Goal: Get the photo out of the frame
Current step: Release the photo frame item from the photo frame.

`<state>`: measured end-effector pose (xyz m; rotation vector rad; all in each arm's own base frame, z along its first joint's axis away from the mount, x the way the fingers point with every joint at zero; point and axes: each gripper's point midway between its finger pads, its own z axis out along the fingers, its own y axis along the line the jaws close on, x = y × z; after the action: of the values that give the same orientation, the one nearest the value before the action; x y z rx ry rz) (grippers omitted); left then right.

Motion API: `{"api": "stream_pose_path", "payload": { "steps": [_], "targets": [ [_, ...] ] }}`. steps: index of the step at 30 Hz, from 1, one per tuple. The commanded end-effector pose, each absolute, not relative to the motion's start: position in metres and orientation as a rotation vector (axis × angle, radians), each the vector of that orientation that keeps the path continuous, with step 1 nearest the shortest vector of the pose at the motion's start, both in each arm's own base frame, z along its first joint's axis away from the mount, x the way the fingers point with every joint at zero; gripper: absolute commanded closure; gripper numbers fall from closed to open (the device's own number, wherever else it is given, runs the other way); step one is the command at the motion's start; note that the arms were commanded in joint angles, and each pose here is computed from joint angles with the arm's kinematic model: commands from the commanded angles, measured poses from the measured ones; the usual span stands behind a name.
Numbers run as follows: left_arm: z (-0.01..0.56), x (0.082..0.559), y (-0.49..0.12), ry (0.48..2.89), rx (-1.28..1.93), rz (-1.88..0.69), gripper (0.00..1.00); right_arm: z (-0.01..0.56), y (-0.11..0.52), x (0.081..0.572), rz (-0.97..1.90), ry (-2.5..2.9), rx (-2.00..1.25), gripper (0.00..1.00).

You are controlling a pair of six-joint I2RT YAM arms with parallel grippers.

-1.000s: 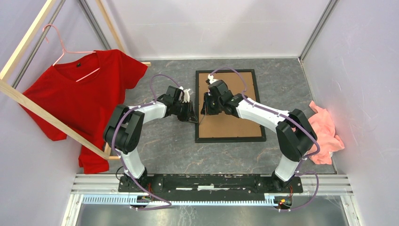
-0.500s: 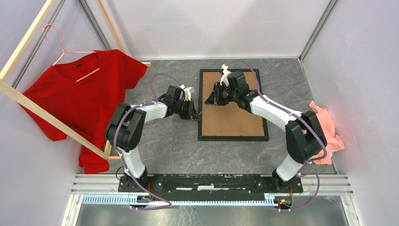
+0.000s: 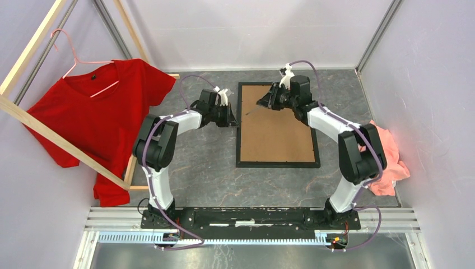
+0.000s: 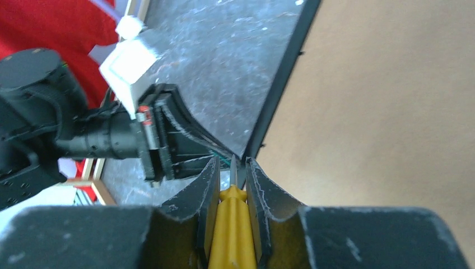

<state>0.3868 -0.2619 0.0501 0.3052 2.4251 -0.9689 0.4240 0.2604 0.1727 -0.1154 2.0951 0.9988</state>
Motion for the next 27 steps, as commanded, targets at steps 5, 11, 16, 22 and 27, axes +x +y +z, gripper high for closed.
{"api": "stream_pose_path", "payload": {
  "steps": [5, 11, 16, 22, 27],
  "targets": [
    [0.071, 0.438, -0.275, 2.273, 0.283, -1.041, 0.89, 0.145, 0.250, 0.452, 1.164, 2.092, 0.020, 1.00],
    [0.062, 0.440, -0.280, 2.279, 0.251, -1.099, 0.88, 0.130, 0.253, 0.454, 1.191, 2.120, 0.068, 1.00],
    [0.051, 0.438, -0.283, 2.303, 0.239, -1.127, 0.88, 0.114, 0.255, 0.465, 1.173, 2.162, 0.084, 1.00],
    [0.037, 0.430, -0.280, 2.338, 0.209, -1.127, 0.87, 0.103, 0.255, 0.465, 1.165, 2.176, 0.077, 1.00],
    [0.050, 0.429, -0.274, 2.294, 0.180, -1.151, 0.87, 0.100, 0.255, 0.466, 1.173, 2.172, 0.080, 1.00]
  ]
}}
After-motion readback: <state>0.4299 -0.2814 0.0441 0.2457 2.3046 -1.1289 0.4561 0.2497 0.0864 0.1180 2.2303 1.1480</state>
